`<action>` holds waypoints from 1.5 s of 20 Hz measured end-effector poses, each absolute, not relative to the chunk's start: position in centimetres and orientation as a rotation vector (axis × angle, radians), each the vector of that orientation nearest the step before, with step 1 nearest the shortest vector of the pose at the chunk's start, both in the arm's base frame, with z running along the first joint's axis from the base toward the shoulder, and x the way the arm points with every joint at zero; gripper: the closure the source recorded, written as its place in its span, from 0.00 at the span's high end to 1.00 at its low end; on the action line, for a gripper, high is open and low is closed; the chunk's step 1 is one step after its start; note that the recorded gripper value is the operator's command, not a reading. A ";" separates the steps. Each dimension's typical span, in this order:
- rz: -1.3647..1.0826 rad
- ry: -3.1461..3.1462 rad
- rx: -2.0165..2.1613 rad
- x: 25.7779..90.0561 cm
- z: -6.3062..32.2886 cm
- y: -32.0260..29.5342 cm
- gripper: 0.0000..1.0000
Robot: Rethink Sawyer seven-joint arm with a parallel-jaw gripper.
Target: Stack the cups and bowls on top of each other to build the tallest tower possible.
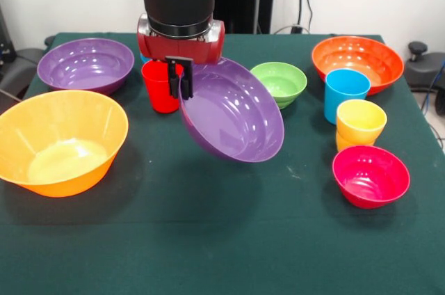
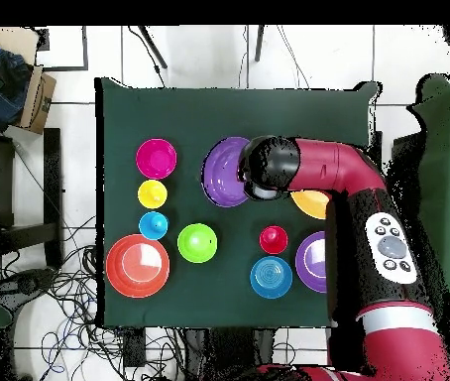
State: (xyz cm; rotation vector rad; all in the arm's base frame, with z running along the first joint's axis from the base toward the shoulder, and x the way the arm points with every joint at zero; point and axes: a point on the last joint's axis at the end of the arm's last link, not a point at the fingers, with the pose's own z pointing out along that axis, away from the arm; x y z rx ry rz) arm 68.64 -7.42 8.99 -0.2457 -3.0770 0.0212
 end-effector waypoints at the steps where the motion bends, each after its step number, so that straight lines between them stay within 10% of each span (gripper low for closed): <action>1: 0.021 -3.077 -0.245 68.6 9.0 -7.4 0.00; 30: 0.015 -3.043 -0.260 68.5 8.8 -7.9 0.00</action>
